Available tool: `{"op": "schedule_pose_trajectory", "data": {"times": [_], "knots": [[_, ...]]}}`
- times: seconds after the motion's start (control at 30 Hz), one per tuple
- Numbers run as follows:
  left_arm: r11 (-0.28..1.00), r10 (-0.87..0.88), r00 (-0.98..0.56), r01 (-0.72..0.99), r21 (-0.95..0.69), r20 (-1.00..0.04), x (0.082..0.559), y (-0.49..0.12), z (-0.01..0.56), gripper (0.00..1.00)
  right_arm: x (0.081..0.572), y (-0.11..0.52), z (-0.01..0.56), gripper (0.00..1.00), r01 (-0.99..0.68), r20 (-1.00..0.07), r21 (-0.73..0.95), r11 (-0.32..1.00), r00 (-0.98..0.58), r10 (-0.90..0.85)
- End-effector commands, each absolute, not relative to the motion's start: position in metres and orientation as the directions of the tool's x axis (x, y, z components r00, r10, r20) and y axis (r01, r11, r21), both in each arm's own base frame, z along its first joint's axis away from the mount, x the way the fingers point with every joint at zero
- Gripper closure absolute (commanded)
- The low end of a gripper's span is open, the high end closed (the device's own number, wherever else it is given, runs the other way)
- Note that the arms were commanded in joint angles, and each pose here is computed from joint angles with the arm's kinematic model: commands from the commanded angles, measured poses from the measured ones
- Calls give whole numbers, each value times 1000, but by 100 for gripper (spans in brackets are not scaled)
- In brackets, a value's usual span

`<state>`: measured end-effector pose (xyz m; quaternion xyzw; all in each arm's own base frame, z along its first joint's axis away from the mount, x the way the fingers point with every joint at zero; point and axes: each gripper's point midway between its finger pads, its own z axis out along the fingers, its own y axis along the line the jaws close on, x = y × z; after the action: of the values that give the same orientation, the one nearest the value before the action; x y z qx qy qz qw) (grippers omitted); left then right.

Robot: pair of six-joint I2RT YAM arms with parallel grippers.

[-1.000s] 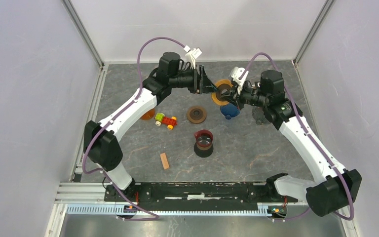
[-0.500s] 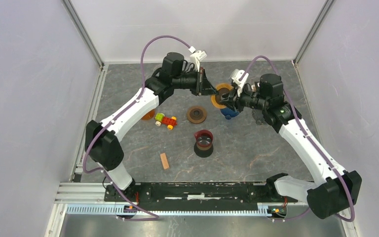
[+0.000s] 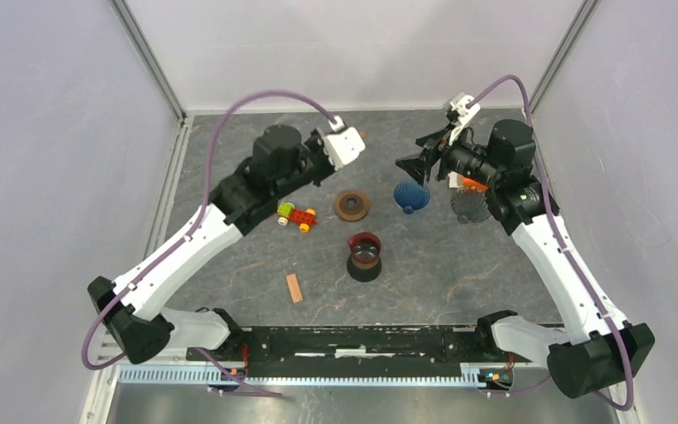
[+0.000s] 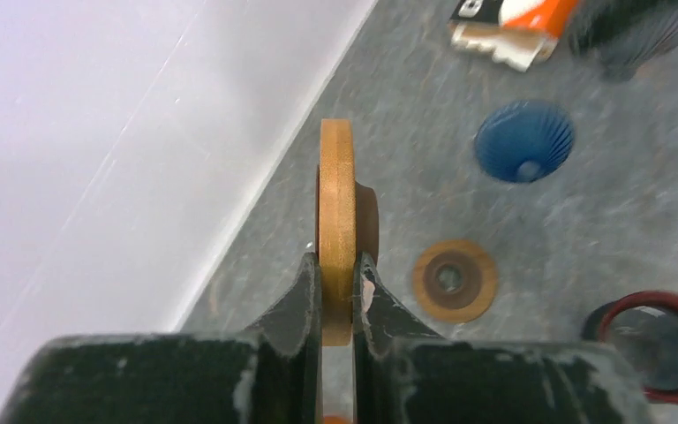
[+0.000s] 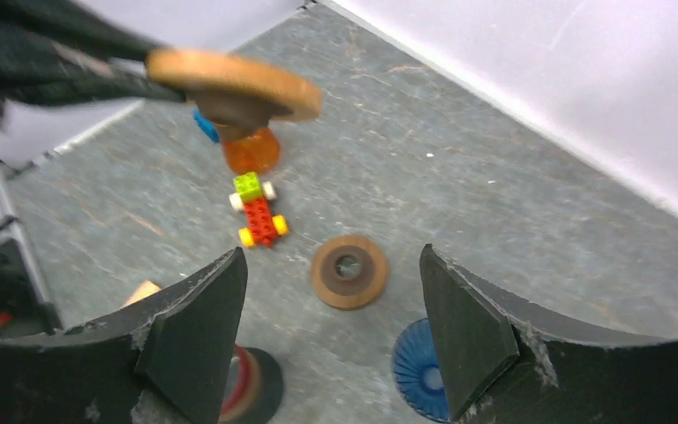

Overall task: Place the coffee filter in the dripper
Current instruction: Pick up the dripper holder from the center of the board.

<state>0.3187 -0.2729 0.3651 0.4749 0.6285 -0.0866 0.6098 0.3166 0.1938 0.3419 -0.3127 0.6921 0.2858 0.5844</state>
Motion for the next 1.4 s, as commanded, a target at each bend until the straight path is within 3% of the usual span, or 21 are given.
{"op": "schedule_pose_trajectory", "data": {"times": [0.0, 0.17, 0.27, 0.8, 1.07, 1.37], "knots": [[509, 663, 275, 516, 689, -696, 330, -259, 344, 98, 315, 209, 353, 21, -778, -950, 311, 546, -275, 149], [477, 720, 369, 352, 806, -587, 318, -261, 336, 98, 304, 218, 334, 9, -741, -798, 593, 315, -489, 351], [423, 762, 415, 262, 867, -497, 315, -263, 325, 98, 301, 218, 305, 7, -672, -723, 684, 284, -573, 386], [279, 781, 587, -27, 960, -210, 282, -296, 316, 98, 300, 243, 309, 9, -650, -631, 753, 101, -670, 391], [227, 756, 647, -115, 967, -101, 267, -306, 314, 98, 303, 248, 318, 18, -660, -629, 749, 62, -677, 383], [184, 748, 662, -151, 971, -38, 261, -315, 311, 98, 302, 254, 305, 38, -650, -636, 754, 93, -687, 351]]}}
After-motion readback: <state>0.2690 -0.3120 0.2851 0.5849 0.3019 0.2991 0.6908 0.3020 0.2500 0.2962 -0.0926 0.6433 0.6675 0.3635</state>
